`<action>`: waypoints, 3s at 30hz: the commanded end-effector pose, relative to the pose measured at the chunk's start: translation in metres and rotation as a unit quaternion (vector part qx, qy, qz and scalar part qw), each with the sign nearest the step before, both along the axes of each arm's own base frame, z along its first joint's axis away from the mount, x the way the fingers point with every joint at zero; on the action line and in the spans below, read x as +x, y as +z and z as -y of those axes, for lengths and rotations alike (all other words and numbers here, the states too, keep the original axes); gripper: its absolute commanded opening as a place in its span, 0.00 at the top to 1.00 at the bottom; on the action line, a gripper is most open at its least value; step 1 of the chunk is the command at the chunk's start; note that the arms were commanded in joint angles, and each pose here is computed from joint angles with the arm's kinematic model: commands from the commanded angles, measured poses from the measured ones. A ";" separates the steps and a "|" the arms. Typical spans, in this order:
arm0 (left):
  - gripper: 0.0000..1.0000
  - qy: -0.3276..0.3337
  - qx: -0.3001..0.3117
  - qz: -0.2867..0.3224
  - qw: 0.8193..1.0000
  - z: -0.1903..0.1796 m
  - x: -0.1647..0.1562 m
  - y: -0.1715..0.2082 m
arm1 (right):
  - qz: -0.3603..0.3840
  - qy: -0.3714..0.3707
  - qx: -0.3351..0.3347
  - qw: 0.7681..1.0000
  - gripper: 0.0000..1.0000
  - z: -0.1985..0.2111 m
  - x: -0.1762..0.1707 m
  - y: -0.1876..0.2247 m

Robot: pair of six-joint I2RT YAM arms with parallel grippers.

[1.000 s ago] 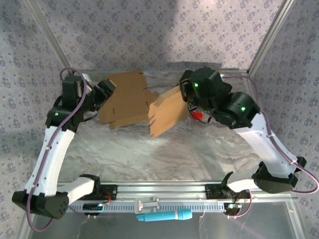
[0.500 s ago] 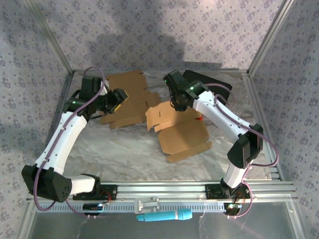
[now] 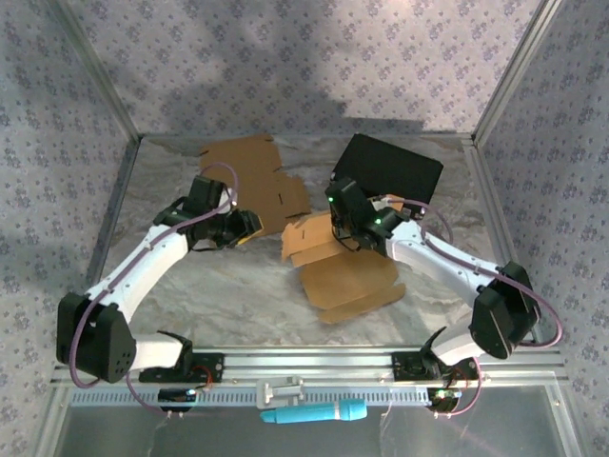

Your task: Fold the paper box

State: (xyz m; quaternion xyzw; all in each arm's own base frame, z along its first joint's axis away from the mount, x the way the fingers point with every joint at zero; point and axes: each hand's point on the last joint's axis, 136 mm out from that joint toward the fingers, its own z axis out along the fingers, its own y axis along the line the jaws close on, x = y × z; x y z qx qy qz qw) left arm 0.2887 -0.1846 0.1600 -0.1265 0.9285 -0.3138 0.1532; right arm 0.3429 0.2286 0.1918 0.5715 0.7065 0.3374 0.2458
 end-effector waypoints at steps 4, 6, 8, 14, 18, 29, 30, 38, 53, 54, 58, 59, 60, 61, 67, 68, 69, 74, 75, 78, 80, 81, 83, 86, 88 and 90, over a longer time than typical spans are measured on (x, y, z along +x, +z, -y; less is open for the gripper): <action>0.61 -0.034 0.006 0.043 0.998 0.011 0.003 -0.008 | 0.025 -0.030 0.008 0.999 1.00 0.009 -0.007 0.016; 0.61 -0.032 0.010 0.044 0.998 0.009 0.003 -0.012 | 0.026 -0.039 0.008 0.999 1.00 0.011 -0.016 0.012; 0.61 -0.033 0.008 0.049 0.998 0.010 0.002 -0.012 | 0.028 -0.046 0.001 0.999 1.00 0.014 -0.024 0.007; 0.62 -0.060 0.012 0.052 0.997 0.017 -0.005 -0.022 | 0.036 -0.070 0.002 0.997 1.00 0.024 -0.029 -0.009; 0.63 -0.090 0.018 0.053 0.994 0.021 -0.011 -0.037 | 0.029 -0.066 -0.002 0.997 1.00 0.023 -0.025 -0.014; 0.60 -0.206 0.058 0.143 0.966 0.052 -0.016 -0.055 | 0.020 -0.052 -0.010 0.998 1.00 0.016 -0.016 -0.036; 0.60 -0.211 0.060 0.142 0.965 0.054 -0.017 -0.060 | 0.018 -0.051 -0.011 0.998 1.00 0.016 -0.016 -0.037; 0.56 -0.241 0.067 0.175 0.952 0.076 -0.017 -0.066 | 0.012 -0.050 -0.016 0.999 1.00 0.018 -0.017 -0.040; 0.55 -0.296 0.080 0.200 0.931 0.096 -0.033 -0.073 | 0.048 -0.021 -0.029 0.998 1.00 0.014 -0.012 -0.052; 0.55 -0.299 0.081 0.199 0.930 0.096 -0.034 -0.074 | 0.055 -0.017 -0.031 0.998 1.00 0.015 -0.012 -0.055; 0.55 -0.310 0.078 0.200 0.926 0.098 -0.041 -0.077 | 0.085 -0.009 -0.031 0.996 1.00 0.018 -0.010 -0.058; 0.55 -0.313 0.075 0.200 0.925 0.098 -0.043 -0.078 | 0.090 -0.006 -0.031 0.995 1.00 0.018 -0.009 -0.058; 0.55 -0.315 0.074 0.201 0.925 0.099 -0.044 -0.077 | 0.094 -0.003 -0.033 0.995 1.00 0.018 -0.008 -0.057; 0.55 -0.314 0.076 0.198 0.925 0.098 -0.045 -0.077 | 0.094 -0.001 -0.034 0.995 1.00 0.019 -0.008 -0.057; 0.49 -0.213 0.075 0.170 0.959 0.075 -0.044 -0.044 | 0.111 -0.028 -0.026 0.993 1.00 0.031 -0.004 -0.041; 0.49 -0.198 0.061 0.156 0.966 0.075 -0.048 -0.039 | 0.113 -0.036 -0.021 0.993 1.00 0.035 -0.002 -0.036; 0.49 -0.180 0.038 0.142 0.973 0.076 -0.052 -0.034 | 0.120 -0.044 -0.015 0.992 1.00 0.039 0.001 -0.027; 0.46 -0.095 -0.050 0.086 0.991 0.079 -0.061 -0.024 | 0.131 -0.072 -0.009 0.989 1.00 0.055 0.005 0.011; 0.45 -0.082 -0.066 0.082 0.991 0.081 -0.060 -0.022 | 0.127 -0.077 -0.007 0.989 1.00 0.057 0.003 0.016; 0.47 -0.037 -0.110 0.057 0.992 0.082 -0.053 -0.028 | 0.122 -0.097 -0.005 0.988 1.00 0.065 0.000 0.032; 0.52 0.013 -0.138 0.026 0.990 0.077 -0.045 -0.045 | 0.119 -0.107 -0.003 0.987 1.00 0.071 0.000 0.039; 0.56 0.043 -0.166 0.018 0.985 0.076 -0.036 -0.051 | 0.119 -0.110 0.001 0.987 1.00 0.072 0.000 0.043; 0.59 0.088 -0.210 0.014 0.974 0.073 -0.017 -0.056 | 0.120 -0.117 0.010 0.986 1.00 0.073 0.001 0.050; 0.60 0.117 -0.253 0.038 0.960 0.078 0.014 -0.049 | 0.120 -0.126 0.020 0.984 1.00 0.075 0.002 0.057; 0.58 0.118 -0.284 0.055 0.950 0.087 0.033 -0.040 | 0.118 -0.131 0.029 0.984 1.00 0.077 0.004 0.058; 0.58 0.126 -0.309 0.051 0.941 0.095 0.044 -0.041 | 0.115 -0.140 0.038 0.983 1.00 0.079 0.004 0.058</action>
